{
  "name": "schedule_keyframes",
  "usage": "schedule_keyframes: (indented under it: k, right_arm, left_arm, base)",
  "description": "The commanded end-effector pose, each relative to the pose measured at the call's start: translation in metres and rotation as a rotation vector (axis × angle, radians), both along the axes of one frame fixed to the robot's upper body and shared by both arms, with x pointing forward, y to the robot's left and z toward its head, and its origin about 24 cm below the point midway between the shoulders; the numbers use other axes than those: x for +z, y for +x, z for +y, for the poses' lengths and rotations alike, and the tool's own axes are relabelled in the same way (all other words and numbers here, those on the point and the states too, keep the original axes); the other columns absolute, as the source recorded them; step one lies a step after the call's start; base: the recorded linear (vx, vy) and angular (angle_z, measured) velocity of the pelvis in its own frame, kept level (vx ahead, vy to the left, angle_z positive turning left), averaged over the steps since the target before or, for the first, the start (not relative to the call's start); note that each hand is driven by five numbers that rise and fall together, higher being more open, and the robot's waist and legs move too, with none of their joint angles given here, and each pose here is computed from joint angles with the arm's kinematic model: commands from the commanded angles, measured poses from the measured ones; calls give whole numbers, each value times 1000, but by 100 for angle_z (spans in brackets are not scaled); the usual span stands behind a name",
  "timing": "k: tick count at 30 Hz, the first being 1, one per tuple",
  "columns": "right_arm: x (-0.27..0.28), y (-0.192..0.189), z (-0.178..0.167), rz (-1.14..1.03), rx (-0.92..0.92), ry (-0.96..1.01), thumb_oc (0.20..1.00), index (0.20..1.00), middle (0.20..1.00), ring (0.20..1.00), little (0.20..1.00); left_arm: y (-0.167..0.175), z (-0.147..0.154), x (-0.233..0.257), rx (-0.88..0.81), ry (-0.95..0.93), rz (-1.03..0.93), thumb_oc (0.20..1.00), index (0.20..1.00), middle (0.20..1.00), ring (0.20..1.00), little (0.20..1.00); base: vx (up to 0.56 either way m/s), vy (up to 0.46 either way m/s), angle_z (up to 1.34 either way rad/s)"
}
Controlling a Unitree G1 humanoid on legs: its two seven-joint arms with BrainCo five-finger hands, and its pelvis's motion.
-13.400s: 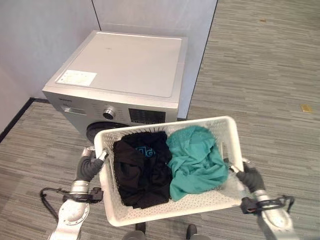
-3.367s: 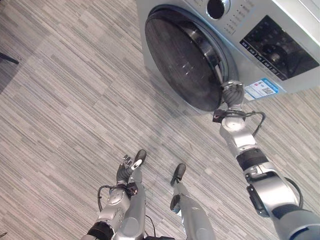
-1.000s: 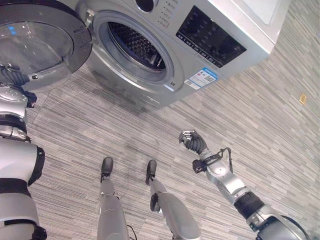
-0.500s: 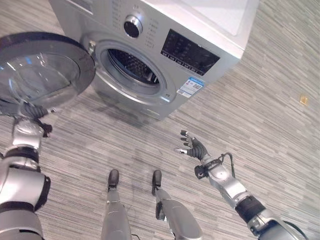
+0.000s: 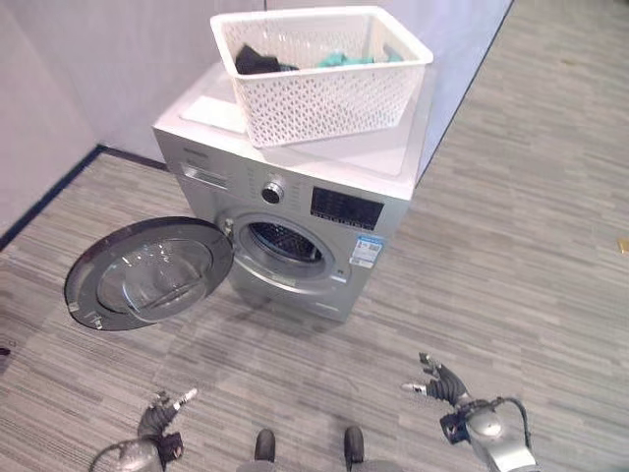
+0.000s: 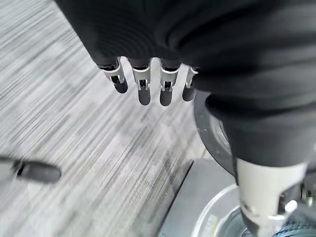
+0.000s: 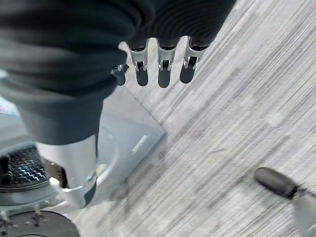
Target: Grab the laundry basket,head to the washer,open it,put in the laundry and shut it.
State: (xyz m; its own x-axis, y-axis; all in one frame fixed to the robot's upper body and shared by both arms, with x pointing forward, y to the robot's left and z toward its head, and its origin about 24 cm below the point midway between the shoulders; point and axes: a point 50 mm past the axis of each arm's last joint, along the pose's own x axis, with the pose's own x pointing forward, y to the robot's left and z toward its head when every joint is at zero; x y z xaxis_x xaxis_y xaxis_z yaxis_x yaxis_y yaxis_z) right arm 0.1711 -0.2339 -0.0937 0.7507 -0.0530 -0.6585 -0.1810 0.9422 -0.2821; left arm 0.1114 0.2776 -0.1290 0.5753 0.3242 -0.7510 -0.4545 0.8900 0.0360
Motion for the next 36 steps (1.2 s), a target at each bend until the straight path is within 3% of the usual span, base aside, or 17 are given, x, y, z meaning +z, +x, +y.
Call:
schedule_keyframes:
  k: [1,5,12,18,19,36]
  right_arm:
    - [-2,-3,0,-31,-68,25,1000,1000,1000,1000,1000]
    - [-25,-29,-4,74,-196,27,1000,1000,1000,1000,1000]
    - [-50,-68,-11,233,-389,41,1000,1000,1000,1000,1000]
    - [-57,-82,-14,292,-464,62,1000,1000,1000,1000,1000]
    - [-68,-105,-12,410,-475,7,1000,1000,1000,1000,1000]
    - [-62,-88,-15,298,-560,65,1000,1000,1000,1000,1000]
  left_arm:
    - [12,7,4,21,-8,-50,1000,1000,1000,1000,1000]
    - [-22,-21,-19,16,-90,77,1000,1000,1000,1000,1000]
    - [-55,-27,-31,31,-89,222,1000,1000,1000,1000,1000]
    - [-54,-23,-29,22,-75,216,1000,1000,1000,1000,1000]
    - [-24,-52,-30,-82,-17,156,1000,1000,1000,1000,1000]
    - [-32,-45,-31,-66,-17,188,1000,1000,1000,1000,1000]
  base:
    - [13,-25,12]
    - [-10,-33,3]
    - [-9,-27,2]
    - [0,0,0]
    - [0,0,0]
    - [26,-25,6]
